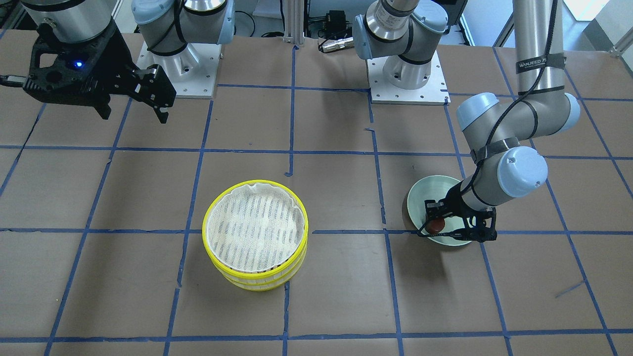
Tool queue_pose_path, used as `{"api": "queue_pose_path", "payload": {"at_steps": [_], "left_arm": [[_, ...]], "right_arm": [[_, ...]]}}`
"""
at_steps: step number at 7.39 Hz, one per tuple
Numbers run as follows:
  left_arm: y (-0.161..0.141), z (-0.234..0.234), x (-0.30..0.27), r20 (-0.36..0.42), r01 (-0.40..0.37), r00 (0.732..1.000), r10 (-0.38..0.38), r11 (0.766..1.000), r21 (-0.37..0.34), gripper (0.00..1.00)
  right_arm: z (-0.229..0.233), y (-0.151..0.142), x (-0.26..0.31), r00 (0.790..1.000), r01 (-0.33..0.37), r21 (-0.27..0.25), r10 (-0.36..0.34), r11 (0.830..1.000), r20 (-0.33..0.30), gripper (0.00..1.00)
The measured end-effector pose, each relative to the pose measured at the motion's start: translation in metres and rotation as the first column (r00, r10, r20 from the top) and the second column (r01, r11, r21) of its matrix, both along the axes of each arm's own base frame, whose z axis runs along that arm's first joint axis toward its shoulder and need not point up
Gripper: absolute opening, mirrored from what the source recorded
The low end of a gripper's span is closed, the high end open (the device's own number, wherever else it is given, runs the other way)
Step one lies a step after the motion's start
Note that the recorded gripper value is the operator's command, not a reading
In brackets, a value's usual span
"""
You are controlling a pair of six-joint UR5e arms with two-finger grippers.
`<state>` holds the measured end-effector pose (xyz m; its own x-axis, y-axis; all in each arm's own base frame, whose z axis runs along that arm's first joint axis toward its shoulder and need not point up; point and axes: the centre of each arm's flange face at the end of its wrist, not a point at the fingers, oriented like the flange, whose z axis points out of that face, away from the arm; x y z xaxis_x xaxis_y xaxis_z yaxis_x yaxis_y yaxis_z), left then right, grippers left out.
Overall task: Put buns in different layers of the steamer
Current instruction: 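Grasp the brown bun on the green plate with the left gripper, then carry the brown bun over the top steamer tier, left gripper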
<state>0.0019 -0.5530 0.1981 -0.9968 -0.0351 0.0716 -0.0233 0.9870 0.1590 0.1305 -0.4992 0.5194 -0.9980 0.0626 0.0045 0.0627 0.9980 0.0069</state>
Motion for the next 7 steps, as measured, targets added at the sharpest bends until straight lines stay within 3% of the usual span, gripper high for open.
{"api": "queue_pose_path", "payload": {"at_steps": [2,4,7], "left_arm": [[-0.004,0.041,-0.007,0.017,0.007,1.0,-0.006,0.998,-0.06,0.0],[-0.015,0.104,-0.056,0.021,-0.023,0.999,0.026,0.993,-0.114,0.0],[-0.016,0.168,-0.195,-0.118,-0.173,0.981,0.155,0.97,-0.172,0.01]], "right_arm": [[0.0,0.0,0.001,1.0,0.0,0.0,0.0,1.0,0.007,1.0],[0.0,0.0,0.0,1.0,0.0,0.0,0.0,1.0,0.012,1.0],[-0.001,0.001,0.001,1.0,-0.006,0.005,0.006,1.0,0.012,1.0]]}}
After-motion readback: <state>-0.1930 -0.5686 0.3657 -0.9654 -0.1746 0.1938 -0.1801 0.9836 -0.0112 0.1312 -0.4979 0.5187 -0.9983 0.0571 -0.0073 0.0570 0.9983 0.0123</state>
